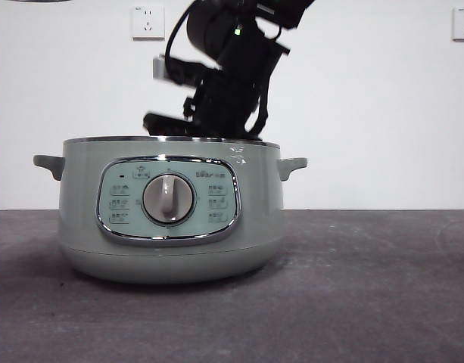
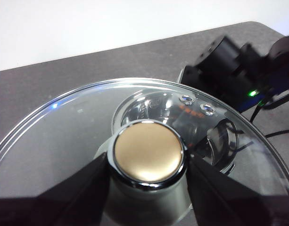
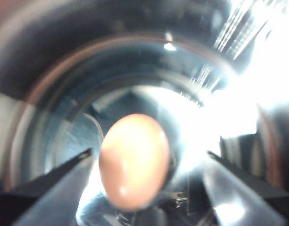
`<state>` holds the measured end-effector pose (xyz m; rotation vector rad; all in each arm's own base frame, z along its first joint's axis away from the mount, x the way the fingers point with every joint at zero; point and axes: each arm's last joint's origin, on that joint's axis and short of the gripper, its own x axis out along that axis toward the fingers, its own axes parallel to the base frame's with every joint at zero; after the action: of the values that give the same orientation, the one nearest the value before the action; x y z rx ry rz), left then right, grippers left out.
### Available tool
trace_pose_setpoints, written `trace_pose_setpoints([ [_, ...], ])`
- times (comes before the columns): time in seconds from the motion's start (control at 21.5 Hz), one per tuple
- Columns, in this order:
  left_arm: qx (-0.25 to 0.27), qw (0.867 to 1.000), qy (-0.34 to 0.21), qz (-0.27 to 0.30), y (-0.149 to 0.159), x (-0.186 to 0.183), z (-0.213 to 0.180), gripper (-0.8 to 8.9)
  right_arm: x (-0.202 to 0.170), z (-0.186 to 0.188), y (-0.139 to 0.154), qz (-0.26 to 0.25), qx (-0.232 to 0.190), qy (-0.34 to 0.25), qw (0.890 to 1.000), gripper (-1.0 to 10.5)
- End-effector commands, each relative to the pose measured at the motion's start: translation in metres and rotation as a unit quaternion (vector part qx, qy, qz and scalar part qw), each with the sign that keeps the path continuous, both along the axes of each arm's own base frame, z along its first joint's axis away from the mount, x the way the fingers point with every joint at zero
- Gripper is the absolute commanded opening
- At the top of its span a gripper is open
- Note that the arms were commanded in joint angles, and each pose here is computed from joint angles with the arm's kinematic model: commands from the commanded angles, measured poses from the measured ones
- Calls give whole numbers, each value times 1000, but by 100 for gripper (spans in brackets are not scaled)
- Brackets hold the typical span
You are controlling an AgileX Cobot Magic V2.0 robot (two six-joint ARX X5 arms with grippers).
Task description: Pick up the egg,open the lid,put the egg in the pot,close the lid
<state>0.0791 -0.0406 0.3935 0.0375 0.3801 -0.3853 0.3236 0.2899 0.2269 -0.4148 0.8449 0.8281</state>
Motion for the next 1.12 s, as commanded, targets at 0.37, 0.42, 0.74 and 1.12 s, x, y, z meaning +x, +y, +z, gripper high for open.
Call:
trace_pose_setpoints([
  [0.37,-8,999,-11,-44,-37,61,1,-8,-100,190,-113,-175,32,-207,962,418],
  [0.42,-7,999,-6,-46,-43,72,-3,-8,-114,202,-124,-177,45,-216,959,418],
  [0.74,1,997,19,-72,-83,140,-34,-8,-189,242,-187,-195,107,-241,945,418],
  [1.12,4,996,37,-82,-106,178,-64,-8,-232,254,-224,-200,140,-262,934,417],
])
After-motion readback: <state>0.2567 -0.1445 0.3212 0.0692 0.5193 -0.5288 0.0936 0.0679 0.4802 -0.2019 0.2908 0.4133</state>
